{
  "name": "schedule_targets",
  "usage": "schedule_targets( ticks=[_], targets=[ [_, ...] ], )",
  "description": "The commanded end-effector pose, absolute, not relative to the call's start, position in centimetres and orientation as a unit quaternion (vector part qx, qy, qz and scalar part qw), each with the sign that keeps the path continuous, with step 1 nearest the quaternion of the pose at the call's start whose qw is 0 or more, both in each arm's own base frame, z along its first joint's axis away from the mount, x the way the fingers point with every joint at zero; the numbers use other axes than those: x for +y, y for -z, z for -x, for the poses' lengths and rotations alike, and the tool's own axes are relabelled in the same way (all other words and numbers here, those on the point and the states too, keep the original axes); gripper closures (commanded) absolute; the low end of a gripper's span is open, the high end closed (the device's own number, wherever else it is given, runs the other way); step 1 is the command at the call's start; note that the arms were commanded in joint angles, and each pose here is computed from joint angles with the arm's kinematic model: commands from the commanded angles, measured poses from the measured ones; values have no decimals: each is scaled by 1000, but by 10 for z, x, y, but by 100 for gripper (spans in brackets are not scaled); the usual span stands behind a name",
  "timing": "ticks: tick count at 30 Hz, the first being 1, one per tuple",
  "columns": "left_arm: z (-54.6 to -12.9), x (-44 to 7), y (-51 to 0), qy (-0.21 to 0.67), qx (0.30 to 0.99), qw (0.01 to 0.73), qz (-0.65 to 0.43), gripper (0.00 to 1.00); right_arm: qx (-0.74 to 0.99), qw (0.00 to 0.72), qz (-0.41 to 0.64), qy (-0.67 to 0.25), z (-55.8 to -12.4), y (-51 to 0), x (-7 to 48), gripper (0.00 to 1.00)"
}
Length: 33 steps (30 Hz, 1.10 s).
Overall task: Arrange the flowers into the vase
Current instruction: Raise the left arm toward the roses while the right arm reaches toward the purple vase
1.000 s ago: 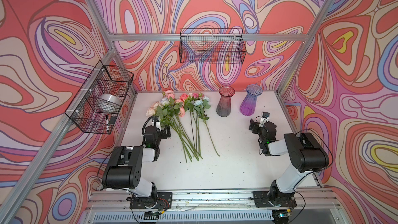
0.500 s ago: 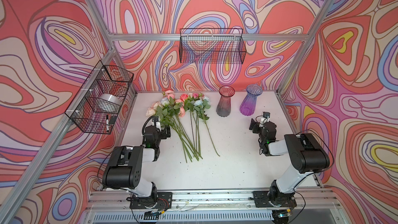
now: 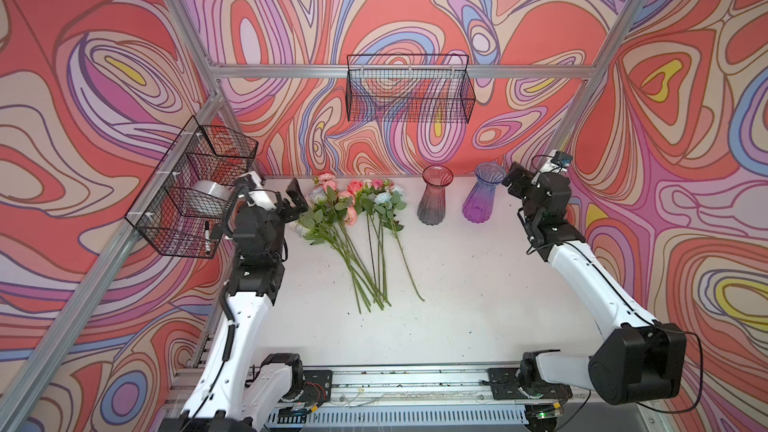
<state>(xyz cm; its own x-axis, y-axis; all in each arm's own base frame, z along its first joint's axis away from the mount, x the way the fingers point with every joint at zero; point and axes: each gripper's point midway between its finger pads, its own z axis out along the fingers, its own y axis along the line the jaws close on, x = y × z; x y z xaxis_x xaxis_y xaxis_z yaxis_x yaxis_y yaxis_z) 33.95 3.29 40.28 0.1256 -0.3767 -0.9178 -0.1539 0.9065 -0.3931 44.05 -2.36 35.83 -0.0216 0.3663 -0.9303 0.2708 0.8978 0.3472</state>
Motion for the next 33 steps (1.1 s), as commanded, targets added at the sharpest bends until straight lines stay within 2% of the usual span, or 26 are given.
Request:
schedule_targets(
  ticks=[1,2,3,5,6,10,15,18,22,27,33],
  targets=[
    [-318,38,-373,121,668,679,279,0,767,586,-253,-67,-438,-328,-13,24],
    [-316,35,-374,138,665,678,283,0,777,572,-254,-66,-444,-329,-12,37],
    [-316,32,-372,145,673,667,285,0,790,557,-250,-61,-451,-332,-10,43],
    [-319,30,-371,148,689,648,288,0,822,512,-243,-62,-465,-330,-3,42],
    [-323,27,-373,154,693,644,285,0,831,497,-243,-60,-472,-331,-1,38],
    [-350,16,-371,154,744,591,269,2,847,472,-237,-64,-490,-330,5,32],
    [-401,-32,-337,249,814,475,224,22,868,431,-245,-19,-508,-311,-5,33],
    [-422,-59,-315,292,842,410,195,28,881,406,-243,-16,-523,-301,-4,34],
    [-429,-87,-291,296,869,359,167,30,888,381,-255,-19,-535,-288,-11,34],
    [-416,-131,-276,342,871,333,118,32,890,366,-267,-46,-543,-279,-20,38],
    [-407,-144,-262,373,867,310,118,35,897,343,-272,-56,-543,-264,-26,40]
  ],
)
